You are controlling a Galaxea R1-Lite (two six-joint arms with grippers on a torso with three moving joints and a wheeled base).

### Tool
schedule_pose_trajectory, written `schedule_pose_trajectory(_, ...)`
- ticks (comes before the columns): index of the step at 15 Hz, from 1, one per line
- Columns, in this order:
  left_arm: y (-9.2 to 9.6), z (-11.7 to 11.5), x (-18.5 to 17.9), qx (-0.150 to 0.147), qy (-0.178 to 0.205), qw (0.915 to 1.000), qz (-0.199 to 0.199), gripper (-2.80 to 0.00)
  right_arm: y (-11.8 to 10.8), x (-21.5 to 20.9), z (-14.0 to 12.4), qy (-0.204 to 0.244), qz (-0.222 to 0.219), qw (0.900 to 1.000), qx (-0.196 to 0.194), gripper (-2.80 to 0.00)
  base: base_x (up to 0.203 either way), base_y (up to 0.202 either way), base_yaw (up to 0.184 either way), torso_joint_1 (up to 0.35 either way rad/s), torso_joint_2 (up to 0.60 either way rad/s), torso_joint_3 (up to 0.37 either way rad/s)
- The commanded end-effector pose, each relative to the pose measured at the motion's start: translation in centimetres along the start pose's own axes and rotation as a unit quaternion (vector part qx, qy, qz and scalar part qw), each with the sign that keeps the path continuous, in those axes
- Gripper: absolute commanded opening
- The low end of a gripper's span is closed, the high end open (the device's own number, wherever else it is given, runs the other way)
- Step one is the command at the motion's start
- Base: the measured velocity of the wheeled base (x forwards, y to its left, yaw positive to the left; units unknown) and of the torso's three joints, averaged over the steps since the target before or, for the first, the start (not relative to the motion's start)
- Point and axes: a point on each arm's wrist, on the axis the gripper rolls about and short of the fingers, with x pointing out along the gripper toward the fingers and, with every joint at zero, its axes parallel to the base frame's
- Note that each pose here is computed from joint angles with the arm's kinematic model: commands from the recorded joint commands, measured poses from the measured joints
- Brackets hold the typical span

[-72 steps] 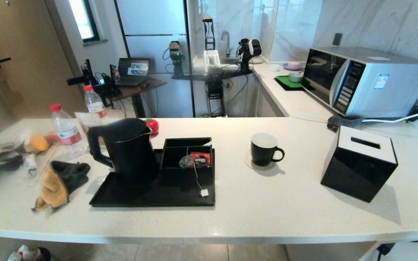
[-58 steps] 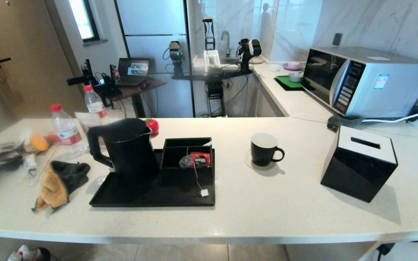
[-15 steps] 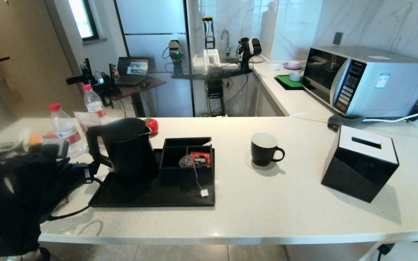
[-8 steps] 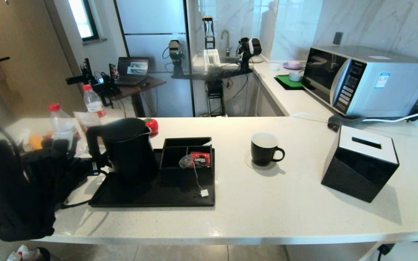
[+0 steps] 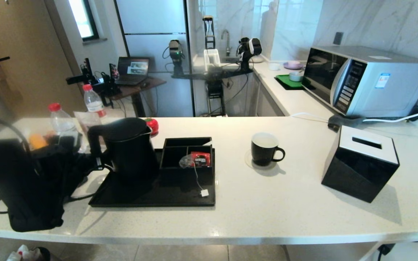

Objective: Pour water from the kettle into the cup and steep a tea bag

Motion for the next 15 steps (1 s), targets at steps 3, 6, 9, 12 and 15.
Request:
schedule_pose_trajectory(3,-0.6,0.4,0.9,0.000,-0.033,0.9994,-0.008,0.00,0.0,0.0,0.0,0.001,0.000,1.000,0.000,-2.80,0.000,0.000,0.000,0.000,0.00,0.000)
schedule_pose_trajectory(6,-0.8,0.9,1.6,0.000,-0.049,0.9988,-0.009,0.00,0.0,0.0,0.0,0.001,0.000,1.000,0.000,-2.80,0.000,0.000,0.000,0.000,0.00,0.000)
schedule_pose_trajectory(9,-0.5,1.3,2.0,-0.001,-0.061,0.9981,-0.004,0.00,0.0,0.0,0.0,0.001,0.001,1.000,0.000,-2.80,0.000,0.000,0.000,0.000,0.00,0.000)
schedule_pose_trajectory(12,-0.4,1.9,2.4,-0.001,-0.074,0.9972,-0.003,0.00,0.0,0.0,0.0,0.001,0.000,1.000,0.000,-2.80,0.000,0.000,0.000,0.000,0.00,0.000)
schedule_pose_trajectory(15,-0.4,2.4,2.7,-0.001,-0.085,0.9963,-0.003,0.00,0.0,0.0,0.0,0.001,0.001,1.000,0.000,-2.80,0.000,0.000,0.000,0.000,0.00,0.000)
